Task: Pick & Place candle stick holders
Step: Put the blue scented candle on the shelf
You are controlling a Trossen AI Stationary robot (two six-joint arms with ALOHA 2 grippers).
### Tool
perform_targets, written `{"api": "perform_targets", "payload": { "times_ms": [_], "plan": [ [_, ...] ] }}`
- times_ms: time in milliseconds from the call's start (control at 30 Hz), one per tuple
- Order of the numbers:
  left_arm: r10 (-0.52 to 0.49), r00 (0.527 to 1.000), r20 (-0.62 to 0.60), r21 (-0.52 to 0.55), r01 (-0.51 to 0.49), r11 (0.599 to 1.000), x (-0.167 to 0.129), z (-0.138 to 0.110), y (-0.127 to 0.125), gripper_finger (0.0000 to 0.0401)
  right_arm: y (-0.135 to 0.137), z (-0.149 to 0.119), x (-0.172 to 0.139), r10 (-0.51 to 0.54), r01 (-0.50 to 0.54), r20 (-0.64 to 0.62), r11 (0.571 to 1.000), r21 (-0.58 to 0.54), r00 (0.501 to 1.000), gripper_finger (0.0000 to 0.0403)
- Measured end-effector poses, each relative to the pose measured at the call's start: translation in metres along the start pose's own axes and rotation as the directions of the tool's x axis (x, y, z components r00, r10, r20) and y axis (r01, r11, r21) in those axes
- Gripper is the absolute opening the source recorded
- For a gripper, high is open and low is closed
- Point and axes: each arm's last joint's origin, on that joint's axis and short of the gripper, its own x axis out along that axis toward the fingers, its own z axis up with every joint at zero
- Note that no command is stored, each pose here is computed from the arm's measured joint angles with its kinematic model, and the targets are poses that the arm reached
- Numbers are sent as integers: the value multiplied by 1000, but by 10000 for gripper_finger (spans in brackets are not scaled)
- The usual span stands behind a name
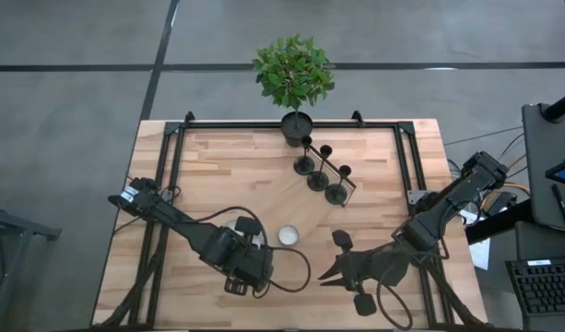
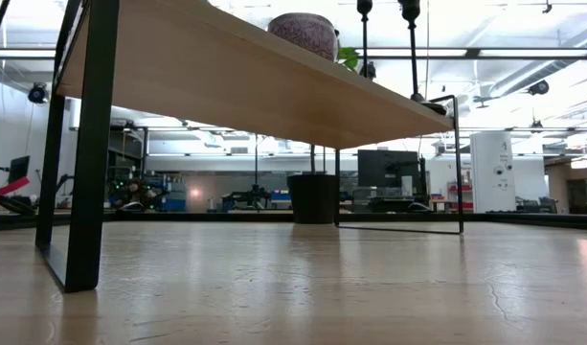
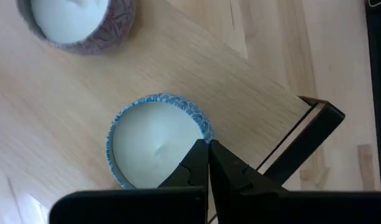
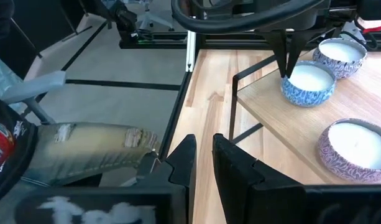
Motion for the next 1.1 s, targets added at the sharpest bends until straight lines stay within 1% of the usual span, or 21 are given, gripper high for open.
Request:
{"api": "perform_targets", "payload": {
  "times_ms": [133,367,833,933,1100],
  "plan": [
    [1,1000,-6,-9,-1,1000,0,-1,0,0,-1,-1,0,-2,2,-2,1000,-2,1000,43],
    [-36,999,-18,-24,35,999,0,-1,-1,0,-1,-1,0,-2,2,-2,1000,-3,1000,43],
    [-40,999,-22,-76,38,996,0,-1,-1,1,-1,-1,1,-2,2,-2,1000,-3,1000,45],
    [-33,999,-21,-82,31,996,0,-2,-1,11,-1,-1,1,-2,2,-2,1000,-3,1000,44],
    [-36,999,-9,-105,34,994,-6,-4,1,50,0,-1,0,-2,2,-2,1000,-4,1000,45]
  ]
}}
